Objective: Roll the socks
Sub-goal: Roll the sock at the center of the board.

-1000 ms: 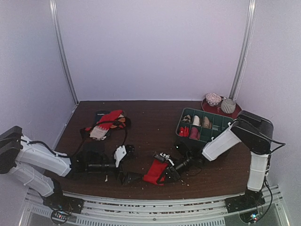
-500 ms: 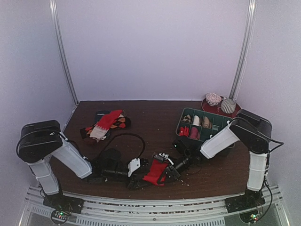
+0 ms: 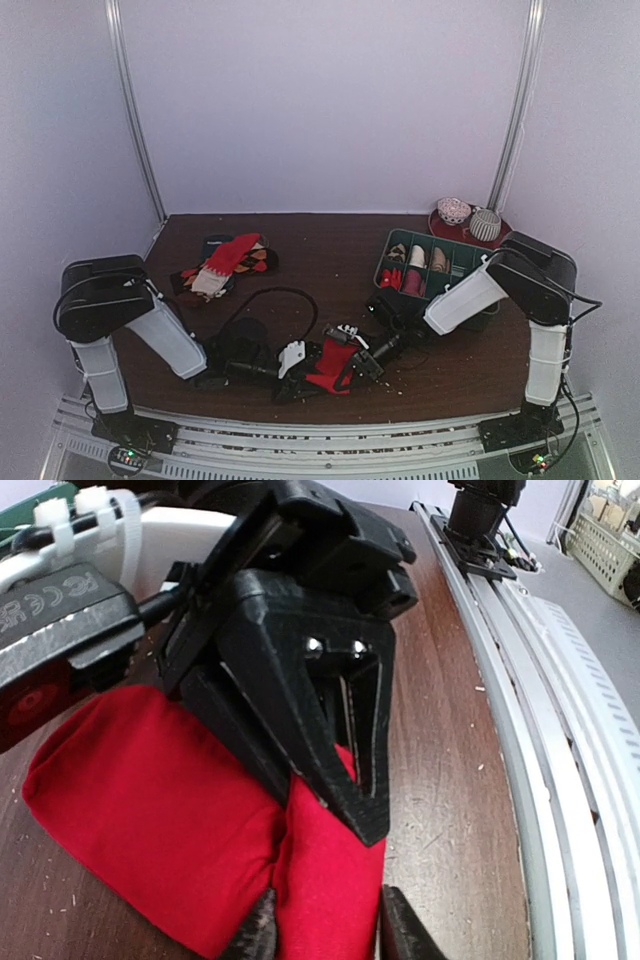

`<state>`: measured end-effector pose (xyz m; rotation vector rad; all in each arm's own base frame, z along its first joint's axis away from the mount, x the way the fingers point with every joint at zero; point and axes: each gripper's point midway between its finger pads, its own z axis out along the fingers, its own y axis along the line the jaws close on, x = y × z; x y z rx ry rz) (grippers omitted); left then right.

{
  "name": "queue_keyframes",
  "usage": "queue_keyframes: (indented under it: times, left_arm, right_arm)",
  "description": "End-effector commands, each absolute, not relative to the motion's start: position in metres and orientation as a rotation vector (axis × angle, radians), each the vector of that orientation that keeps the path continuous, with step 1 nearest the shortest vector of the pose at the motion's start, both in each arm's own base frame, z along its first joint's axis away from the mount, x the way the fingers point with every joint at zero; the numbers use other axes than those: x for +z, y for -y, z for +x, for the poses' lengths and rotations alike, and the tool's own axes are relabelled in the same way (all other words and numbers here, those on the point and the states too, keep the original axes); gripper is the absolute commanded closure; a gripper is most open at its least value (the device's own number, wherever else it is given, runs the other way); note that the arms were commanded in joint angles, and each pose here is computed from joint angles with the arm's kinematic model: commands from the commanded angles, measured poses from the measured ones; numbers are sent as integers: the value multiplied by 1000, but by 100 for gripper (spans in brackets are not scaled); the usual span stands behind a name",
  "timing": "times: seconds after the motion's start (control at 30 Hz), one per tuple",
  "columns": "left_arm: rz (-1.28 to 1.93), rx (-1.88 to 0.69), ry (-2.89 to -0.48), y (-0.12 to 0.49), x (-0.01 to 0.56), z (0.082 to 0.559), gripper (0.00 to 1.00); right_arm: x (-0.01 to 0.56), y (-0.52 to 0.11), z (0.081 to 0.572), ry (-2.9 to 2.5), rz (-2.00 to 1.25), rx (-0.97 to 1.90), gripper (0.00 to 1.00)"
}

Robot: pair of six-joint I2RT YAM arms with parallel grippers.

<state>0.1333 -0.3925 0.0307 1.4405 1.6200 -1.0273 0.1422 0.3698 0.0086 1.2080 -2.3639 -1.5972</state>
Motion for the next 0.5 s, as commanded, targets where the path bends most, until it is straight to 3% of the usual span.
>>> queue_keyframes:
  times: [0.0,0.07,0.13,0.23,0.33,0.47]
  left_arm:
    - [1459,-1074,-1603,399,31,128,74]
    - [1471,-1080,-1614,402,28,128,84]
    - [1483,-1085,-1640,403,24,127,100]
    - [1508,-1087,-1746,404,13,128,100]
    - [1507,-1067,-1957,402,-5,132,100]
    - [1515,-1038,-2283,387,-35,129,100]
  right_arm:
    - [-83,-288,102,2469,837,-1033,93]
    - [-83,-288,102,2473,836,-1031,94]
    - [-82,-289,103,2476,843,-1032,94]
    - [-74,-293,111,2510,892,-1054,92]
    - [-54,-300,132,2624,994,-1075,73]
    - [-16,-313,163,2789,1141,-1146,69]
